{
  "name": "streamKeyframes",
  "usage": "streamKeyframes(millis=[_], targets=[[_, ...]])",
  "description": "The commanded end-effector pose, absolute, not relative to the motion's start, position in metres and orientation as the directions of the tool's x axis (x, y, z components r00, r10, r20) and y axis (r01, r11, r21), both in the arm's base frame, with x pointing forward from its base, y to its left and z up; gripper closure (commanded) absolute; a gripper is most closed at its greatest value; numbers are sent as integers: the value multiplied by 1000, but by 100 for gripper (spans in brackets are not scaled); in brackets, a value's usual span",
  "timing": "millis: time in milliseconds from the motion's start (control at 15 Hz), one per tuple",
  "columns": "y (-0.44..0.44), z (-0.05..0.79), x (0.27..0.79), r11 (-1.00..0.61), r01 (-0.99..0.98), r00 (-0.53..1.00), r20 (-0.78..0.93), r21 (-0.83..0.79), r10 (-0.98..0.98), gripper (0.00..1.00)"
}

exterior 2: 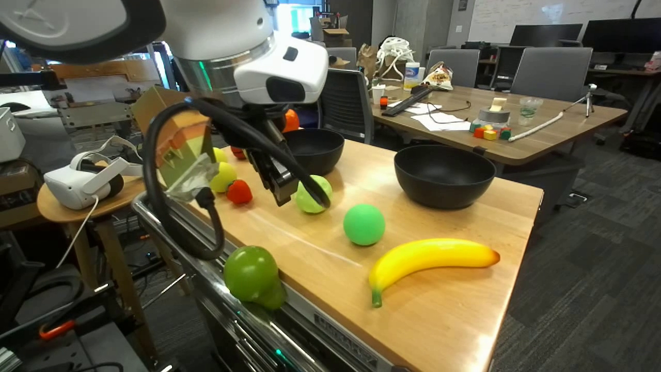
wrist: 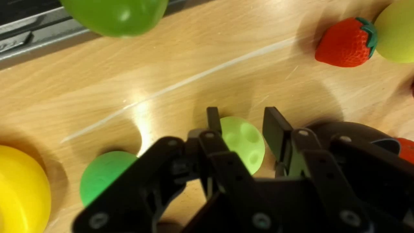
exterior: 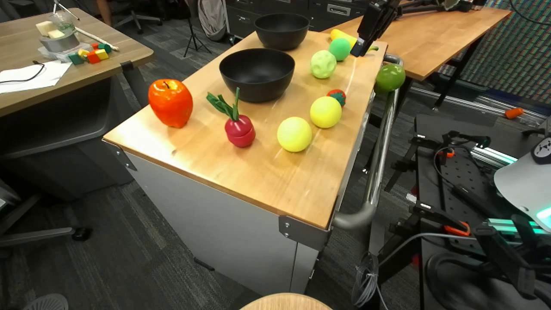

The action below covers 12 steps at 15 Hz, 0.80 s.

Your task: Remove the fruits from the bowls

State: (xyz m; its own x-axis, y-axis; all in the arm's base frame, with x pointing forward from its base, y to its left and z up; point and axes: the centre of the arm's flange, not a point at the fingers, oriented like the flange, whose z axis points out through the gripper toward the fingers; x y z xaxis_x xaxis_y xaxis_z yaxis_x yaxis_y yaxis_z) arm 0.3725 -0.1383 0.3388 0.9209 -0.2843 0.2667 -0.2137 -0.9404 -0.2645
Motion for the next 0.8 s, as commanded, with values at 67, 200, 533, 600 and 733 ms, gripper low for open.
streamKeyframes(millis=[67,200,533,600,733], targets=[[-140,340,350,-932,-212,896,322,-295,-305,21],[-143,350,348,-933,-209,889,341,-292,-305,5],[-142,421,319,-937,-176,906,323,-301,-274,0],[-144,433,314,-926,-166,905,320,-339,-279,0],[-154,399,347,-934,-177,915,298,-310,-273,0]])
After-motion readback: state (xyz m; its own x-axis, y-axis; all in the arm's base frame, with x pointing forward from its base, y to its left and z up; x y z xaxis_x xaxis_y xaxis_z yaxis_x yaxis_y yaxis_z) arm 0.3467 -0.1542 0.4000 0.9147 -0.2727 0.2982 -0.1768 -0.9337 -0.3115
